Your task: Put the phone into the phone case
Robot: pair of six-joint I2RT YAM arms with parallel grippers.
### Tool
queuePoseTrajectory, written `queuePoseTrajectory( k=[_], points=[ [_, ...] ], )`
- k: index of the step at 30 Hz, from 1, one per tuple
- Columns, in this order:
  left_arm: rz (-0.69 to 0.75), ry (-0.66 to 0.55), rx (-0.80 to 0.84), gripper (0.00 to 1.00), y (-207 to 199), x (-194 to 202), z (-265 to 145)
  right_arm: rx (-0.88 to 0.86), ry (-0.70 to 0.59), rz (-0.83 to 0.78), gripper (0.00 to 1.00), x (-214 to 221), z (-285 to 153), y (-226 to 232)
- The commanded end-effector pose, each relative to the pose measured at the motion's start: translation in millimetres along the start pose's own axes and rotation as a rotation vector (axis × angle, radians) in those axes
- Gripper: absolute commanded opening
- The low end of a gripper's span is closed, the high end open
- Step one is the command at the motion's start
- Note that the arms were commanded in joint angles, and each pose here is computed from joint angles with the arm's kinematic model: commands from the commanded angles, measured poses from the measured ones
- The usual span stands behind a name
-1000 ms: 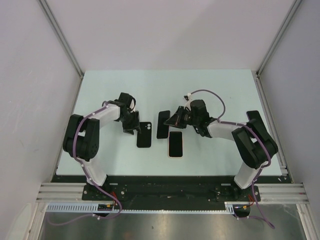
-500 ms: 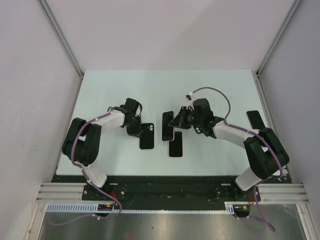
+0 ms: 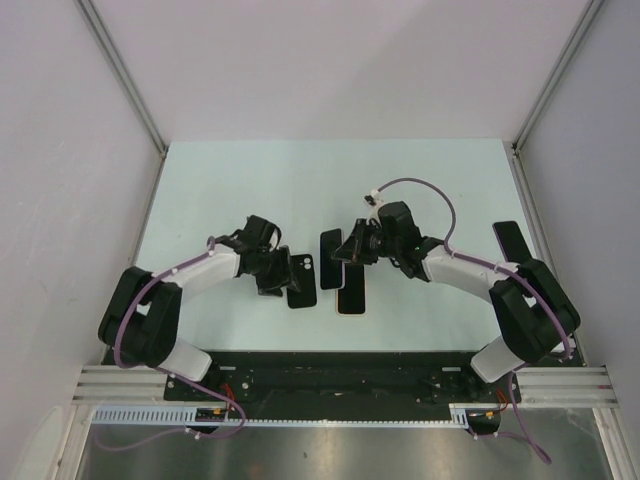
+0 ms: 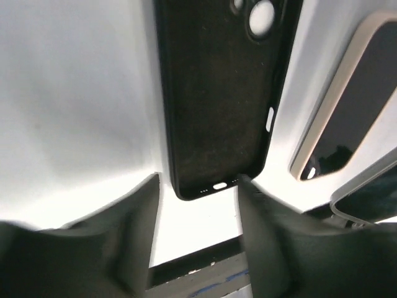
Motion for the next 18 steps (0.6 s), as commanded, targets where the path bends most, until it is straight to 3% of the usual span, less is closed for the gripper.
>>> queuePoseTrajectory(
  k=[1,3,4,5,11,18],
  points=[
    [-0.004,-0.122,-0.107,0.44,8.9,-20.9,-22.7,-0.085,-0.002,-0.005,0.00,6.8,6.9,22.7],
    [-0.003,-0.138,-0.160,0.24,21.2,-26.2,-24.2,-0.105,0.021,0.006,0.00,13.2,13.2,25.2],
    [-0.008,-0.135,-0.154,0.07,23.7,-26.9,-22.0,-0.110,0.026,0.010,0.00,14.7,15.5,26.0],
    [-0.006,-0.127,-0.137,0.00,25.8,-24.8,-18.6,-0.105,0.034,0.029,0.00,17.2,21.3,22.4],
    [-0.022,-0.155,-0.105,0.00,30.0,-37.6,-4.8,-0.099,0.066,0.090,0.00,22.5,44.9,14.9],
    [-0.029,-0.105,-0.076,0.00,33.6,-40.9,16.7,-0.076,0.098,0.129,0.00,24.6,69.9,9.0]
  ],
)
Point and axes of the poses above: each gripper's point midway between its finger pads, its own z axis out along the fingers, its own y axis along the line the jaws close on, x = y × z, the point moved 5 cm from there along -z, back along the fingers, and after that the axes turned 11 degrees about z, right-handed, at the moved point
